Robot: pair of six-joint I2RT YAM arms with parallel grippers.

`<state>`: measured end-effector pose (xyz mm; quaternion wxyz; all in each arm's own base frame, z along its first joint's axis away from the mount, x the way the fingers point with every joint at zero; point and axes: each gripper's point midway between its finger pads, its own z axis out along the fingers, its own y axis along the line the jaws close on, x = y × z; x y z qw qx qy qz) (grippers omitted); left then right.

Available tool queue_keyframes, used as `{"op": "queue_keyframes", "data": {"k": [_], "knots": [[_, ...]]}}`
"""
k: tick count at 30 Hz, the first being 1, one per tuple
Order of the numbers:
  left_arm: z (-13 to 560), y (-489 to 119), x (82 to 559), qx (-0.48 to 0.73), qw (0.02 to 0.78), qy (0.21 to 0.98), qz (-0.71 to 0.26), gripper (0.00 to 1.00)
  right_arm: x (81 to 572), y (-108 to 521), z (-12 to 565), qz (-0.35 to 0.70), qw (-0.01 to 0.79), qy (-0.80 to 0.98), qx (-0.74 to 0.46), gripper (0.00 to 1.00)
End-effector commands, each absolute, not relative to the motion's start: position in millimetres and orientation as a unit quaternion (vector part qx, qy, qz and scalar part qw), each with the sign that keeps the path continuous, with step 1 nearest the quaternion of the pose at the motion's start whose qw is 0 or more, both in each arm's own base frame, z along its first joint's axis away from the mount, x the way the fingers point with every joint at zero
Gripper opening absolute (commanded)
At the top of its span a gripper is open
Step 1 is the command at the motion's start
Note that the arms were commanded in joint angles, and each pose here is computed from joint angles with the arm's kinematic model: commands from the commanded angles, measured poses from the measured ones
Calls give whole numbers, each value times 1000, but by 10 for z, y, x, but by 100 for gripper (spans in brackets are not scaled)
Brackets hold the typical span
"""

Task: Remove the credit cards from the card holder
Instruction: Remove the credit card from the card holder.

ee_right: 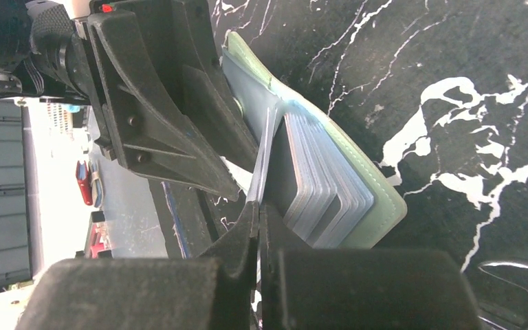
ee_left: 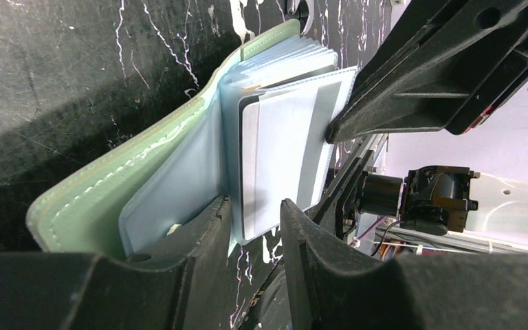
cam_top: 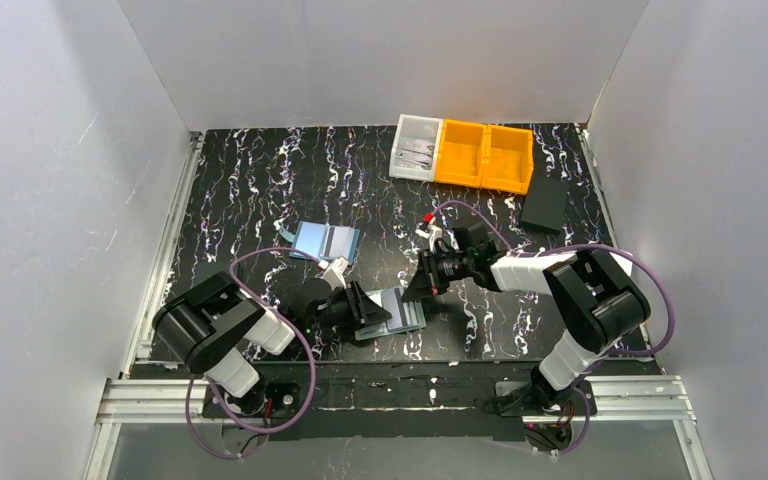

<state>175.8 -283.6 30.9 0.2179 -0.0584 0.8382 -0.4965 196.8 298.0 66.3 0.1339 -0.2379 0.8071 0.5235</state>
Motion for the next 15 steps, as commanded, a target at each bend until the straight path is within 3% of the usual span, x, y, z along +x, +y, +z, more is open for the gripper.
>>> {"op": "queue_keyframes", "data": {"k": [1,4,11,15], "knots": [[278,-2845,1816,-66,220,835,-500,30,2025,2965,609,511,148,809,-249,13],[245,-2839,1813,-69,218,836,-500,30,2026,2959,586,508,146,811,-249,18],[220,-2836,1817,-75,216,832,-506,29,2033,2969,508,505,130,819,-240,19],[192,-2827,1817,-79,214,832,-506,30,2048,2962,469,498,125,825,-235,26]]}}
